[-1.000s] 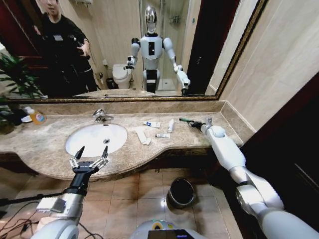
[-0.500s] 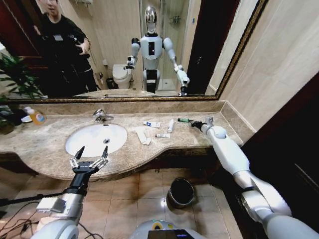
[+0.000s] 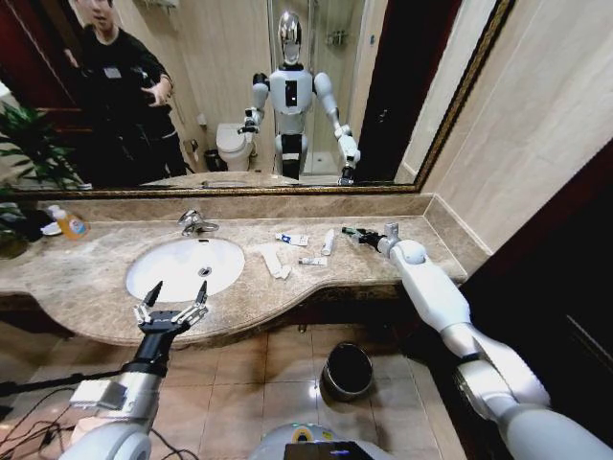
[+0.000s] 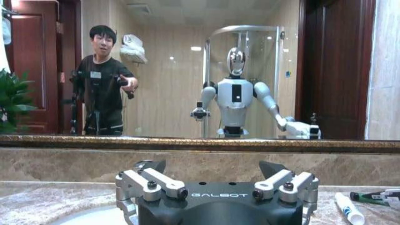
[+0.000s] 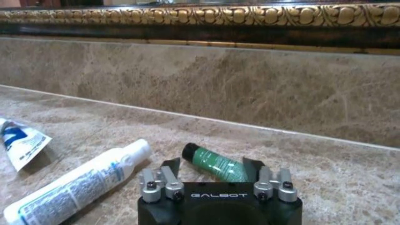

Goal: Pick up the trash from the sink and place it in the trash bin.

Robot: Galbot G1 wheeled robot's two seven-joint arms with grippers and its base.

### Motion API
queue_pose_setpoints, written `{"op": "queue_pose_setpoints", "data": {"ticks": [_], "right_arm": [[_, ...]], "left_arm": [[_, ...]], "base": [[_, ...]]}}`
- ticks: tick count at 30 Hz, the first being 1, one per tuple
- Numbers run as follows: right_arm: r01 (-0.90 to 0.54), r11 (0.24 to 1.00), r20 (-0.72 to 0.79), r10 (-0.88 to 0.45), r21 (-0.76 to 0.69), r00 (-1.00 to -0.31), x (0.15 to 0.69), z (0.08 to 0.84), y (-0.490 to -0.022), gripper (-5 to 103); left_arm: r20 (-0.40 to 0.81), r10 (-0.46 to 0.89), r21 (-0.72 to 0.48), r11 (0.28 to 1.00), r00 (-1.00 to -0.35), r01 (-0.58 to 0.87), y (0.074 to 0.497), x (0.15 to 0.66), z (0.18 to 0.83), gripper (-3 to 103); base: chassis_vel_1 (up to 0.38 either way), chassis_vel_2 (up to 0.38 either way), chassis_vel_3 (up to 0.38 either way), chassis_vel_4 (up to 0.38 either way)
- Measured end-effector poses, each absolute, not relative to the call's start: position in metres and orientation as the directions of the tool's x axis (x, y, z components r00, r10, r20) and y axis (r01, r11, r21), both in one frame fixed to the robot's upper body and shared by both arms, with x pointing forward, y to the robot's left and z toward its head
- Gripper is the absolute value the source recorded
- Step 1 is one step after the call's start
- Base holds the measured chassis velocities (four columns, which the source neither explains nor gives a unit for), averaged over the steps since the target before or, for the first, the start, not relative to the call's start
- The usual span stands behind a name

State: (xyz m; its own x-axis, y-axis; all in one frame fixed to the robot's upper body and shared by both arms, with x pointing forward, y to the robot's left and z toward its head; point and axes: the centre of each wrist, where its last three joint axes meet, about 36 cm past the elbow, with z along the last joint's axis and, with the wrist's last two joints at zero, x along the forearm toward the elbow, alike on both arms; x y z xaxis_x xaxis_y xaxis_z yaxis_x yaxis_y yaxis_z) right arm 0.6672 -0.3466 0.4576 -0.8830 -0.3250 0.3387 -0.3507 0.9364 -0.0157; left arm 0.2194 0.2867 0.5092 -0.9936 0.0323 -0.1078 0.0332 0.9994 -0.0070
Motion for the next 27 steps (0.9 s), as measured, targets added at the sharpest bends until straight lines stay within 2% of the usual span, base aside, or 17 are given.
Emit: {"op": "queue_pose_setpoints", "data": {"ticks": [1,2,4,5,8,15,27], "right_arm": [[-0.348,0.937,0.338,-0.322,-0.016,-0.884,0.668,0.459,-0.347,70],[-0.348,0.937,0.338,-0.322,-0.016,-0.884,0.668,0.459,-0.347,70],[-0.342,0.939,0.338,-0.317,-0.017,-0.886,0.672,0.461,-0.348,81],[-0.342,0.939,0.338,-0.317,-0.017,-0.886,0.672,0.461,-0.348,81],[-0.367,0.93,0.345,-0.338,-0.019,-0.876,0.674,0.462,-0.349,96],[-0.476,0.879,0.368,-0.43,-0.038,-0.824,0.679,0.468,-0.348,100],[-0.486,0.873,0.387,-0.431,-0.051,-0.815,0.696,0.473,-0.338,100]], "left_arm": [[-0.108,0.032,-0.007,0.999,-0.994,0.033,0.287,0.219,0.509,100],[-0.108,0.032,-0.007,0.999,-0.994,0.033,0.287,0.219,0.509,100],[-0.108,0.032,-0.007,0.999,-0.994,0.033,0.287,0.219,0.509,100],[-0.108,0.032,-0.007,0.999,-0.994,0.033,0.287,0.219,0.509,100],[-0.108,0.032,-0.007,0.999,-0.994,0.033,0.287,0.219,0.509,100],[-0.108,0.032,-0.007,0.999,-0.994,0.033,0.287,0.219,0.509,100],[-0.108,0.032,-0.007,0.999,-0.994,0.033,0.287,0.219,0.509,100]], "base": [[0.0,0.0,0.0,0.0],[0.0,0.0,0.0,0.0],[0.0,0.0,0.0,0.0],[0.0,0.0,0.0,0.0],[0.0,0.0,0.0,0.0],[0.0,0.0,0.0,0.0],[0.0,0.0,0.0,0.0]]}}
